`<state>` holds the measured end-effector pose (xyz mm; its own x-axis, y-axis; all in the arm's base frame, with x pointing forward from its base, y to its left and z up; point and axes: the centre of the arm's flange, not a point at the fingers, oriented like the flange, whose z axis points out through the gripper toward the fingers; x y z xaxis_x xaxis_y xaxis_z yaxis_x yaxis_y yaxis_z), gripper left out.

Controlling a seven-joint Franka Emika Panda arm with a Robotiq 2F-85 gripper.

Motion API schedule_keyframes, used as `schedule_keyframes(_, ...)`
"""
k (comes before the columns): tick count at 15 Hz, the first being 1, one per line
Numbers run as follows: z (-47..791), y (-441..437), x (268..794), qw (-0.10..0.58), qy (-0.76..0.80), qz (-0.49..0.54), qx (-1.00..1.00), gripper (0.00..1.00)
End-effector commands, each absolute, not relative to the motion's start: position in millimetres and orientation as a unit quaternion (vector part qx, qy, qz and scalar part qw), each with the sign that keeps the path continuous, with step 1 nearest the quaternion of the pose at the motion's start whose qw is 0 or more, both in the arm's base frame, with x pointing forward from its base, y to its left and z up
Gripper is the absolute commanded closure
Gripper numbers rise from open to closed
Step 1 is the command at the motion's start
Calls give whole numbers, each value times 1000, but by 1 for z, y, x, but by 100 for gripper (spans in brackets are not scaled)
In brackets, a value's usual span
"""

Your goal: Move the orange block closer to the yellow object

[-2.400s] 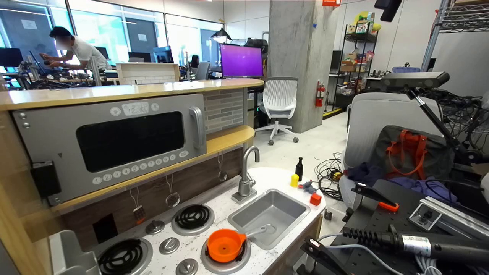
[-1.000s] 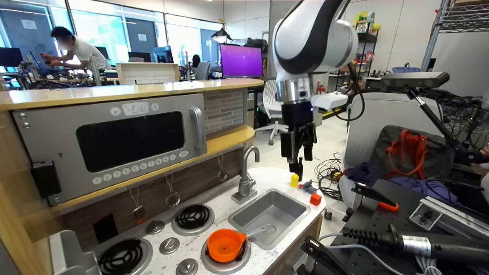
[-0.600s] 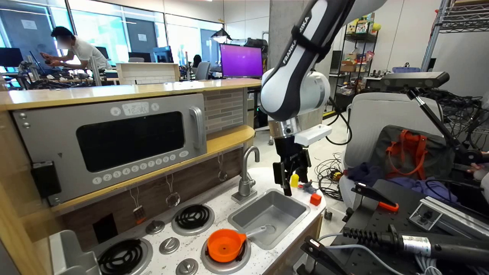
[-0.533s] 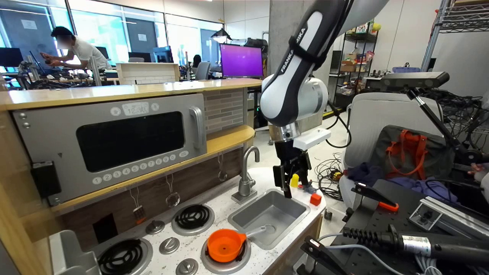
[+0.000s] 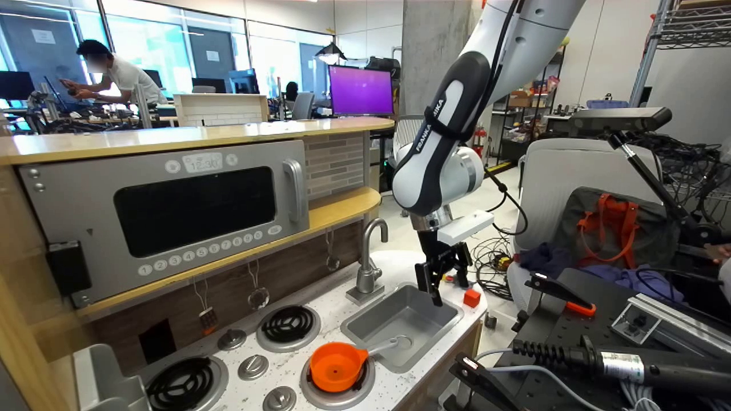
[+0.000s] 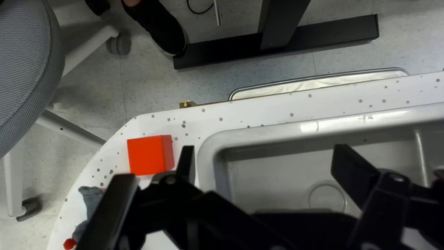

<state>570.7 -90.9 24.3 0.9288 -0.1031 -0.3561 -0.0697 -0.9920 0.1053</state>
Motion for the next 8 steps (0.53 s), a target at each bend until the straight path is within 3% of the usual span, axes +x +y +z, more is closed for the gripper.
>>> schedule_keyframes(1, 17, -108, 582, 59, -51, -196, 978, 0)
schedule_keyframes(8, 13, -134, 585, 95, -35, -244, 965, 0)
